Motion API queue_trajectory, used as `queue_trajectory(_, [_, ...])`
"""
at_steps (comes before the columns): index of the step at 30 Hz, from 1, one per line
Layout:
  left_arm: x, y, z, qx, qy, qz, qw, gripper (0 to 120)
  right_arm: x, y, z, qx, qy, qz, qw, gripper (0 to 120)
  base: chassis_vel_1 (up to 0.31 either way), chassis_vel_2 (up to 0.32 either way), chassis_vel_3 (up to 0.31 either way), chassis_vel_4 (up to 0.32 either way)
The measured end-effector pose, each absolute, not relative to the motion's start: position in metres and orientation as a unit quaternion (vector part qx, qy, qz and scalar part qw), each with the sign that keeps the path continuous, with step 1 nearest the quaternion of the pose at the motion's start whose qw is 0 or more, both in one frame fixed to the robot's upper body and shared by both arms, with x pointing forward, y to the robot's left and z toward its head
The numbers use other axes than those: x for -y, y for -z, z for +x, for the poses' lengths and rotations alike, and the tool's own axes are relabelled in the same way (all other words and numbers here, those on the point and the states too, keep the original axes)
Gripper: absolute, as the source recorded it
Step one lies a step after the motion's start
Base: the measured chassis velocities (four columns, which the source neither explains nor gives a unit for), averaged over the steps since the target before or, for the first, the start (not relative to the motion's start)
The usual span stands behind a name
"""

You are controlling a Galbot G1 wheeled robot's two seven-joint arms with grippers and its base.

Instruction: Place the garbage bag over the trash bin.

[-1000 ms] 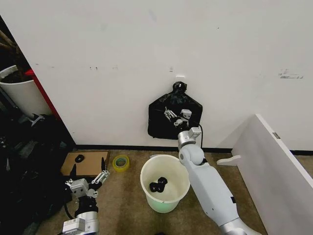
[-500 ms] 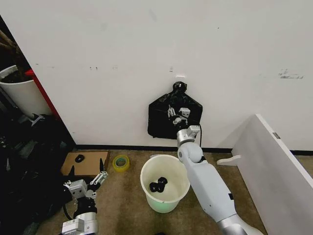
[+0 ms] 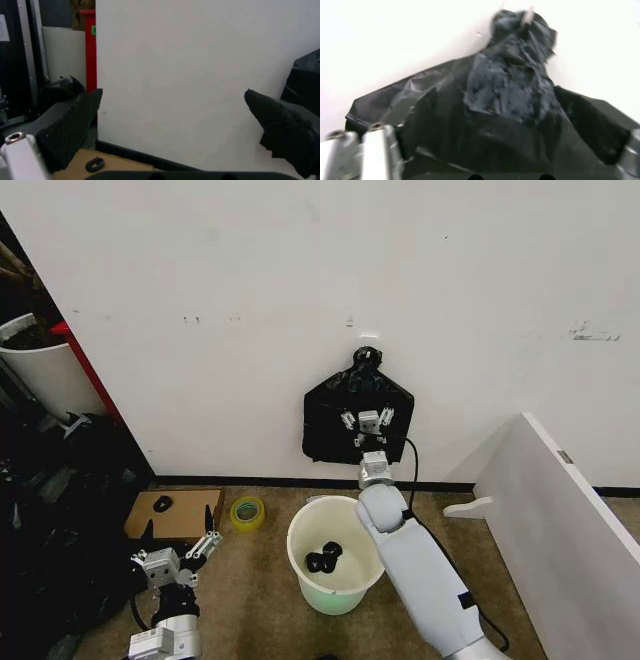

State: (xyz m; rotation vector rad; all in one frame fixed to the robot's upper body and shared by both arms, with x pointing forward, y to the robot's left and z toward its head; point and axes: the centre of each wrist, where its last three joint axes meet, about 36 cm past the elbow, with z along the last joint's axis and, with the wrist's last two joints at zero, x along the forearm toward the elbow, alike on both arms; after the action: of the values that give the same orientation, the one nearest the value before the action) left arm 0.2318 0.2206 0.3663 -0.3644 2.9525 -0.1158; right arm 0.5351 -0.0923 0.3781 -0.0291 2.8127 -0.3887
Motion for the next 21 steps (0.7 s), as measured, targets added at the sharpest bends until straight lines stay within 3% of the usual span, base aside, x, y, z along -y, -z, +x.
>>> queue_trajectory(6, [-0.221,-0.366,0.231,-0.988,0.038,-0.127,0.083,100,0.09,-0.378,0.545,-0.972,0.163,-0.004,0.167,97,0.0,0.0,0.0,0.0])
queue_trajectory(11, [-0.221,-0.366,0.231,-0.987,0.038,-0.133,0.083,100,0.087,-0.377,0.555,-0.963,0.2,0.005,0.179,73,0.0,0.0,0.0,0.0])
queue_trajectory(13, [-0.221,-0.366,0.231,-0.987,0.038,-0.134,0.083,100,0.087,-0.376,0.556,-0.962,0.206,0.007,0.18,70,0.0,0.0,0.0,0.0])
queue_trajectory(21, [-0.218,-0.365,0.23,-0.986,0.039,-0.139,0.082,100,0.087,-0.374,0.561,-0.955,0.236,0.029,0.174,40,0.0,0.0,0.0,0.0])
